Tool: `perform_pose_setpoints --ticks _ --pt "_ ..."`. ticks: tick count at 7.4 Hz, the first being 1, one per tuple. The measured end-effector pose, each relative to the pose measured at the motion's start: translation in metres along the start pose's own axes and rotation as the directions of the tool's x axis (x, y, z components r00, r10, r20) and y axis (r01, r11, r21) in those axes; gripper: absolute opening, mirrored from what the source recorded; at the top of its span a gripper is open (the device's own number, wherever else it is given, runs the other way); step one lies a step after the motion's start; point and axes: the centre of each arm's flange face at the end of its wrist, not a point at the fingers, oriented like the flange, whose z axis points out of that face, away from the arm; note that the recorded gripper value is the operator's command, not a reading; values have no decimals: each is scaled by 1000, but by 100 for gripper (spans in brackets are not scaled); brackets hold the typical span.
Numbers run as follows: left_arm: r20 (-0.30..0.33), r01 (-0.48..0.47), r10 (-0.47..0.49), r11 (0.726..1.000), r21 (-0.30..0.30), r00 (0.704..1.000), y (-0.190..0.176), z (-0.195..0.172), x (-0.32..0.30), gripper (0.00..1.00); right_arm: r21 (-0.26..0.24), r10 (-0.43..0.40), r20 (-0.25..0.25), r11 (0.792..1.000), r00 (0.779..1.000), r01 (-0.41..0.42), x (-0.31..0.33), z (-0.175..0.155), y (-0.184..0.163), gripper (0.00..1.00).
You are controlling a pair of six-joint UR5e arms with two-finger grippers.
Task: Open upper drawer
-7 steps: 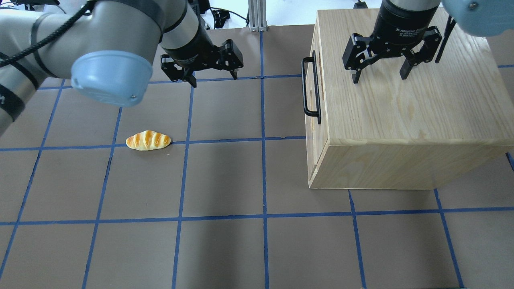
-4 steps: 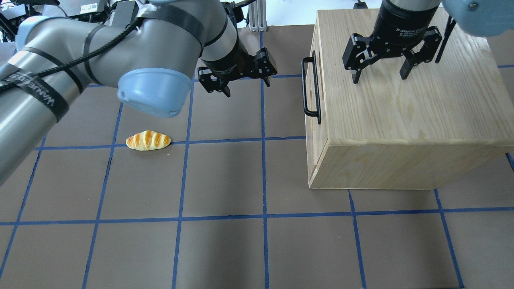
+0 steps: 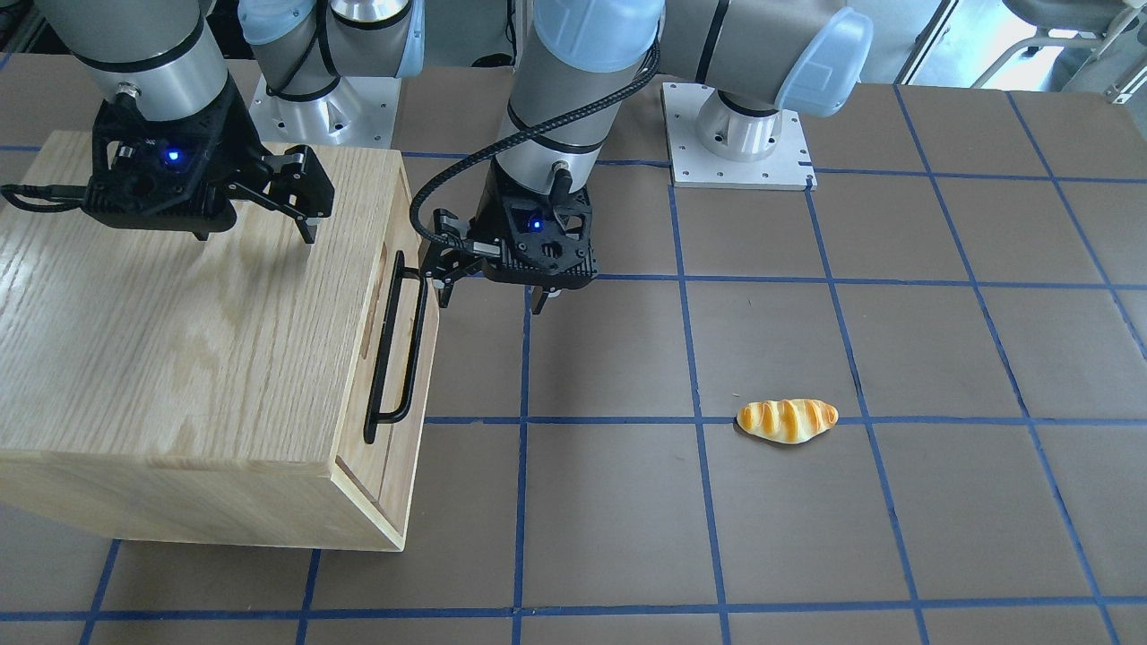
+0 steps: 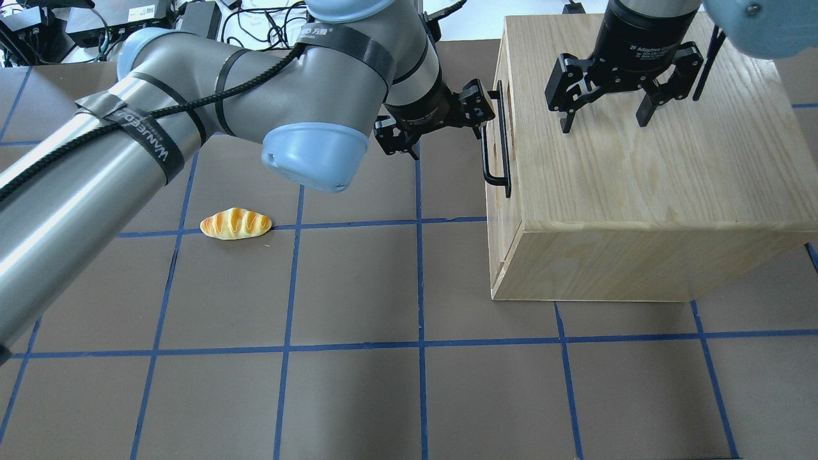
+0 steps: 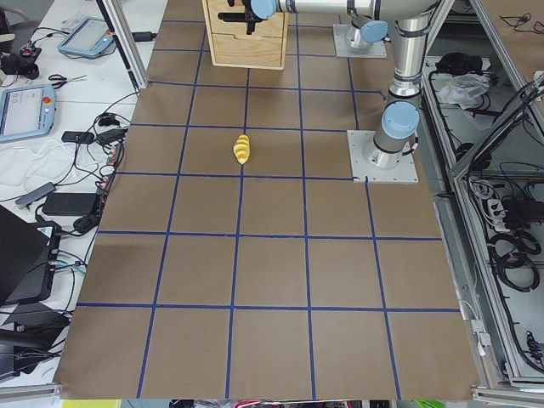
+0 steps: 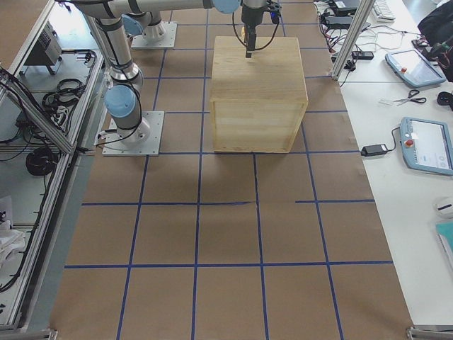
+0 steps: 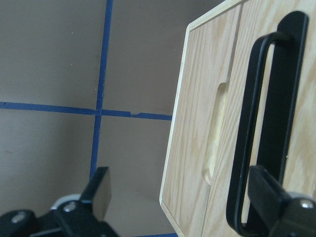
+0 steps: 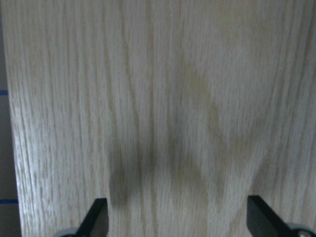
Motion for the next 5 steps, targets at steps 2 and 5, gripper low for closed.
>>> perform_pose_setpoints --ticks 2,5 --pt "-2 4 -4 1000 -3 1000 0 15 5 100 0 1 0 1000 1000 -1 0 0 0 100" --pt "3 5 -5 1000 -15 1000 4 27 11 100 0 0 0 1000 1000 0 0 0 0 100"
